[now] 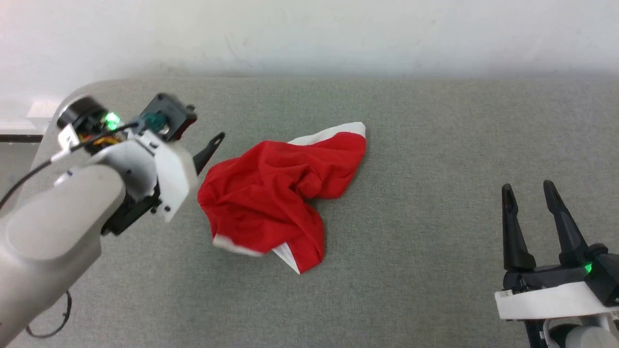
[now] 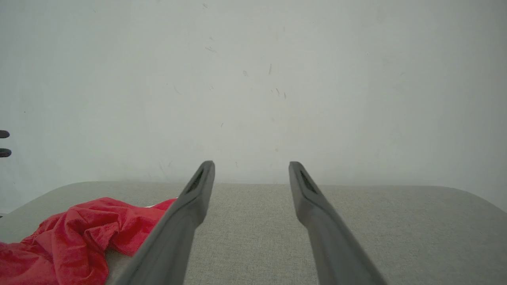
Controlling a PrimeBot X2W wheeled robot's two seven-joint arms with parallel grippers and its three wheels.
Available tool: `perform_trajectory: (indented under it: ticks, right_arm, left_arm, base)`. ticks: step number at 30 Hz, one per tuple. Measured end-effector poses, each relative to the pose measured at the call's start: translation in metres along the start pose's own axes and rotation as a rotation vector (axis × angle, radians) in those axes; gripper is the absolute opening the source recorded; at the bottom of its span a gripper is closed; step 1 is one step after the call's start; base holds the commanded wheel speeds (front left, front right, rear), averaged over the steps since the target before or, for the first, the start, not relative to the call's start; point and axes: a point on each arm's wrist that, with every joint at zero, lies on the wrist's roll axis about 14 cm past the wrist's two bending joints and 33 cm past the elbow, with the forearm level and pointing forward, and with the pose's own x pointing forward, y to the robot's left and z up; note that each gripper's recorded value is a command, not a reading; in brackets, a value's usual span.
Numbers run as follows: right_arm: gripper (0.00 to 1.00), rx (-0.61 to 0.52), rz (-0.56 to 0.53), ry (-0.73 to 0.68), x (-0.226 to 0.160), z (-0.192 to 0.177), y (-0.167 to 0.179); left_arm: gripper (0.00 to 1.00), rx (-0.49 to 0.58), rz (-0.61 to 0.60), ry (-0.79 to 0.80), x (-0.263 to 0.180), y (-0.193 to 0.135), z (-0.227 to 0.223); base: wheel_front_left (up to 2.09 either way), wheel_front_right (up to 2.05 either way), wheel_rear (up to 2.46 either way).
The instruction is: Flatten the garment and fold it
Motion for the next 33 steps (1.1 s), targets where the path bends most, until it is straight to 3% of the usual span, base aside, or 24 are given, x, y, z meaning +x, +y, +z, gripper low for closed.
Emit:
perform_trajectory:
  ticks: [5, 17, 20, 25, 31, 32, 33]
  right_arm:
    - [1.00, -0.003, -0.010, 0.000, -0.003, 0.001, -0.003]
    - [1.00, -0.004, -0.043, 0.015, -0.001, -0.005, -0.014]
    - [1.00, -0.005, -0.050, 0.017, 0.004, -0.008, -0.017]
    - [1.00, -0.007, -0.080, 0.032, 0.007, -0.014, -0.028]
    - [1.00, -0.017, -0.124, 0.068, 0.002, -0.025, -0.043]
    - [1.00, -0.020, -0.130, 0.071, 0.001, -0.025, -0.045]
    - [1.00, -0.022, -0.137, 0.074, 0.000, -0.026, -0.047]
  left_arm:
    - [1.00, 0.052, -0.120, 0.013, 0.013, -0.030, 0.022]
    - [1.00, 0.063, -0.498, 0.249, 0.041, -0.157, -0.002]
    - [1.00, 0.115, -0.571, 0.339, 0.040, -0.189, -0.026]
    - [1.00, 0.164, -0.586, 0.548, 0.043, -0.191, -0.080]
    - [1.00, 0.173, -0.623, 0.605, 0.052, -0.194, -0.092]
    - [0.44, 0.178, -0.629, 0.599, 0.053, -0.194, -0.091]
    - [0.00, 0.166, -0.632, 0.579, 0.054, -0.194, -0.090]
  base:
    - [0.00, 0.00, 0.00]
    - [0.00, 0.00, 0.00]
    - [0.00, 0.00, 0.00]
    - [0.00, 0.00, 0.00]
    - [0.00, 0.00, 0.00]
    - [0.00, 0.00, 0.00]
    - [0.00, 0.00, 0.00]
